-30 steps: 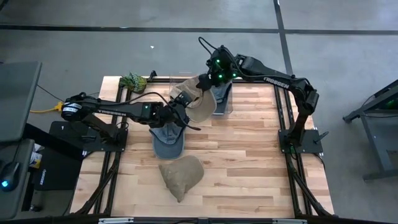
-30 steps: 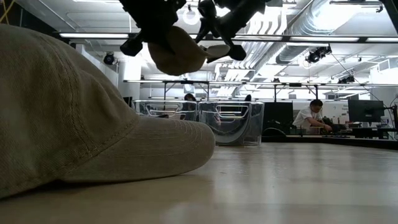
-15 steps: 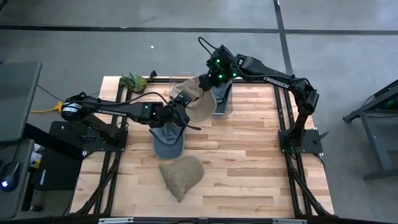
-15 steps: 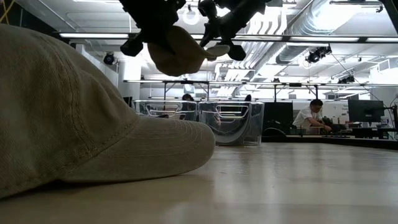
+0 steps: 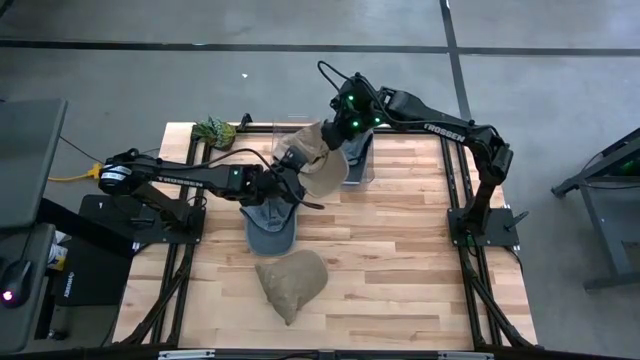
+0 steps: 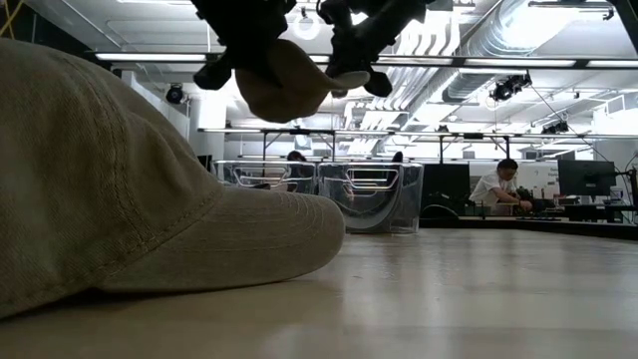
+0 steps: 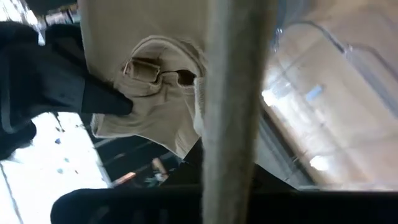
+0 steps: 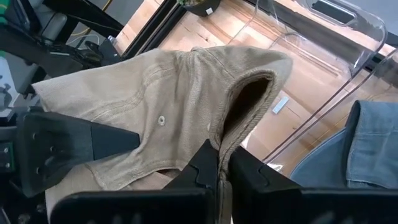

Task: Pick & Place hat
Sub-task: Put the top brown cap into the left transparent bin

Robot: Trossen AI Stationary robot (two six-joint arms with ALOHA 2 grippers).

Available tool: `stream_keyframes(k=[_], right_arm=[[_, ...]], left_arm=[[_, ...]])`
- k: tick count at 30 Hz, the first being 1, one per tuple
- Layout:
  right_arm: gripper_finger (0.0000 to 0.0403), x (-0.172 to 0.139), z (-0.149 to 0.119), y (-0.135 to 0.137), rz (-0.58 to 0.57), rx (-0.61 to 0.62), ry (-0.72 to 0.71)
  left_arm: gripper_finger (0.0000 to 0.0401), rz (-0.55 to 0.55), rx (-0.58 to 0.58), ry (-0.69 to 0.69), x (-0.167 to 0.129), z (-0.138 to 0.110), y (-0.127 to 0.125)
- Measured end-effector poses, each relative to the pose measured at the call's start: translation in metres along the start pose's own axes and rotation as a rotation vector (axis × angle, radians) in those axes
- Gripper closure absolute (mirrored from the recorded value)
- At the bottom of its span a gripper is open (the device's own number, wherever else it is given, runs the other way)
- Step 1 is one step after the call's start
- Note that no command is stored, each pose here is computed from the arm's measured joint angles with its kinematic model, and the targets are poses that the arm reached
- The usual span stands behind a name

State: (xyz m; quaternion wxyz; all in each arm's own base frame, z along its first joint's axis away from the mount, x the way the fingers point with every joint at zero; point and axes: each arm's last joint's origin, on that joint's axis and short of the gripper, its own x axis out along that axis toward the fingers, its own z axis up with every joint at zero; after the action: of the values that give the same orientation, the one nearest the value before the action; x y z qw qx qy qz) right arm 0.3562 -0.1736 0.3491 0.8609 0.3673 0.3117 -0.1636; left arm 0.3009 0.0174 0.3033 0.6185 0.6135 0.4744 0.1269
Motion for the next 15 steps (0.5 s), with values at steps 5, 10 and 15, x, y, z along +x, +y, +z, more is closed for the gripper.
stream_keyframes(k=[5,10,15], right_arm=[[0.0397,0.000,-0.001,0.000,0.003,-0.023,0.008],[0.0397,0.000,-0.002,-0.001,-0.006,-0.037,0.026],[0.0397,0.000,-0.004,-0.002,-0.018,-0.052,0.036]], left_arm=[[0.0400,-0.018,-0.130,-0.041,0.000,0.001,0.000],[0.0381,-0.034,-0.357,-0.116,0.000,0.004,0.002],[0.0330,-0.039,-0.674,-0.130,-0.004,0.004,0.011]])
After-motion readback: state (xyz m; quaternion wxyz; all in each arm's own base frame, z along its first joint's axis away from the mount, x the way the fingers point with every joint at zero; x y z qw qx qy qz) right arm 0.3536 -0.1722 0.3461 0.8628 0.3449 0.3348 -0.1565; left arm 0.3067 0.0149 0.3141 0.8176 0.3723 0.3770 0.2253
